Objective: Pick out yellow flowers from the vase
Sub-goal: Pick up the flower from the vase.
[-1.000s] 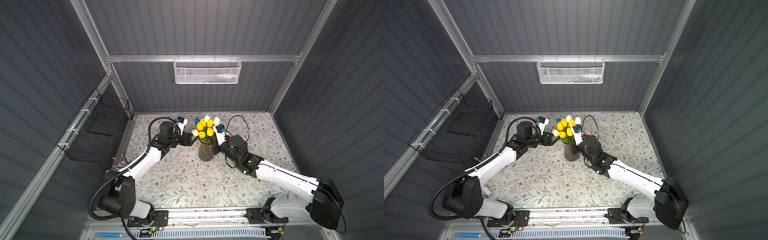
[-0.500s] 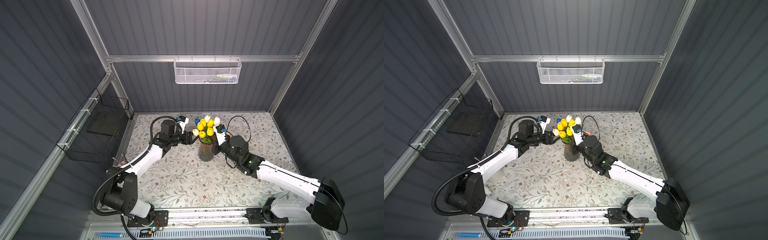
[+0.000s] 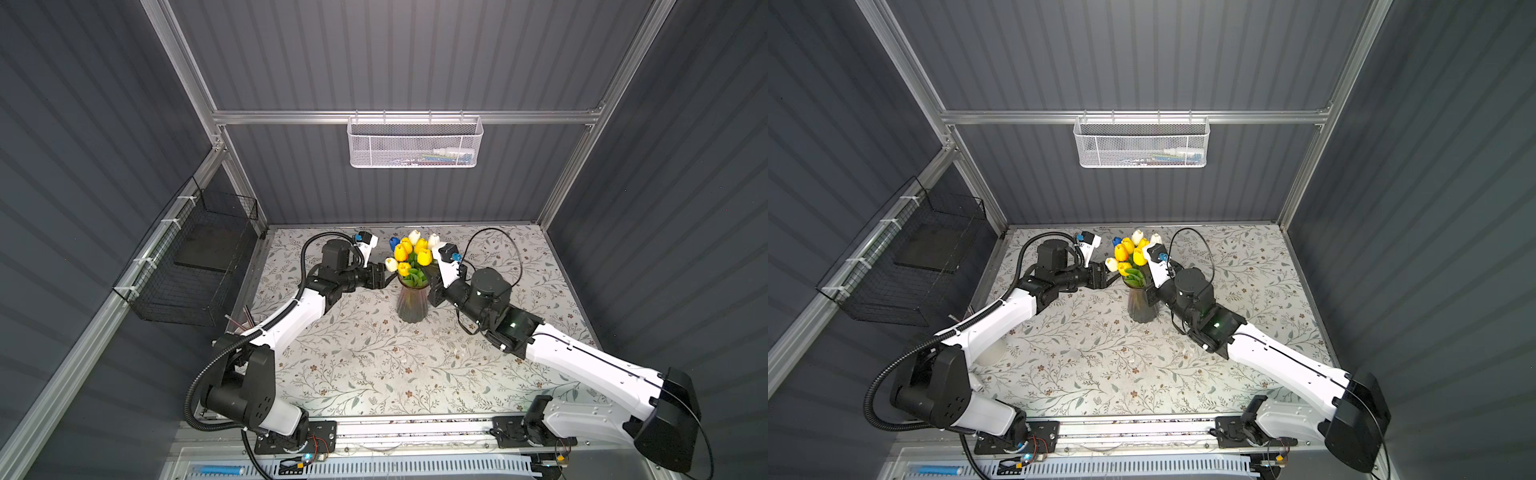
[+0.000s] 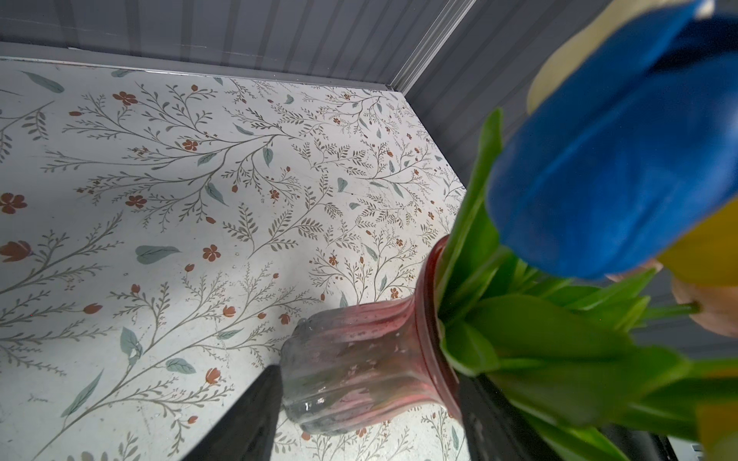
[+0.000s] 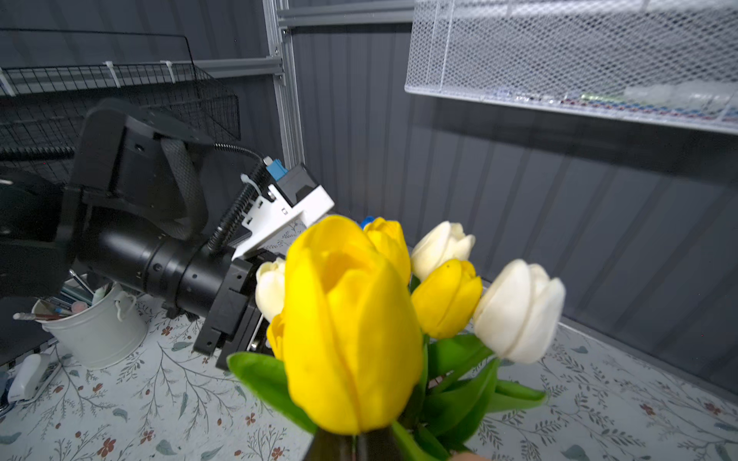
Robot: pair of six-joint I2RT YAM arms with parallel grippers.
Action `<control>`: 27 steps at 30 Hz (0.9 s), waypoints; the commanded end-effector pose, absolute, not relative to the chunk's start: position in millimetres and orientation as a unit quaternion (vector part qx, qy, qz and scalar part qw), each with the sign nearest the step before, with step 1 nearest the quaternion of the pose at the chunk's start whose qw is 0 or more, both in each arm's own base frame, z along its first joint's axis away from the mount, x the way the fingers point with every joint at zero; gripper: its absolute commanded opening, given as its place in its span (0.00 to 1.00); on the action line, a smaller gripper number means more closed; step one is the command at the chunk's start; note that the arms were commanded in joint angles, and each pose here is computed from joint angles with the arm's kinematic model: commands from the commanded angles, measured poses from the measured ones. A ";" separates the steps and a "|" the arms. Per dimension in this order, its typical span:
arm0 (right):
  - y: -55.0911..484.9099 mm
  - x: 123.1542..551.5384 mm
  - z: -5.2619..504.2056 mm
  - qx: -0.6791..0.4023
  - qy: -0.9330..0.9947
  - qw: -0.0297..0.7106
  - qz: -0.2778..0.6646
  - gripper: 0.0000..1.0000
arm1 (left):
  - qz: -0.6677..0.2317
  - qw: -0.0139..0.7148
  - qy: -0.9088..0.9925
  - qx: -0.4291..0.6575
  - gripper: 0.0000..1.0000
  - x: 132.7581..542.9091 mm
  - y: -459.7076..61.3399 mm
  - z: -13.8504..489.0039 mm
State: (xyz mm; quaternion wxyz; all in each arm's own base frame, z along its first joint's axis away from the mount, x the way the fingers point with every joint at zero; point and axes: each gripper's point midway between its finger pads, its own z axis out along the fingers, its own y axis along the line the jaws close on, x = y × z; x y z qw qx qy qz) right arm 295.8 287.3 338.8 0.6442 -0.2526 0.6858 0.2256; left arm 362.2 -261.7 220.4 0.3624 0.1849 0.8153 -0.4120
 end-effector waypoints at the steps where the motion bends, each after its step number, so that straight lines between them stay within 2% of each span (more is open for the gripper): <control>1: 284.4 285.0 371.1 -0.259 0.661 0.664 0.236 0.02 | -0.402 0.343 0.828 0.189 0.71 359.0 -263.7 209.5; 27: 228.7 210.3 489.5 -0.266 0.575 0.716 0.291 0.02 | -0.380 0.352 0.837 0.178 0.71 365.2 -257.5 204.5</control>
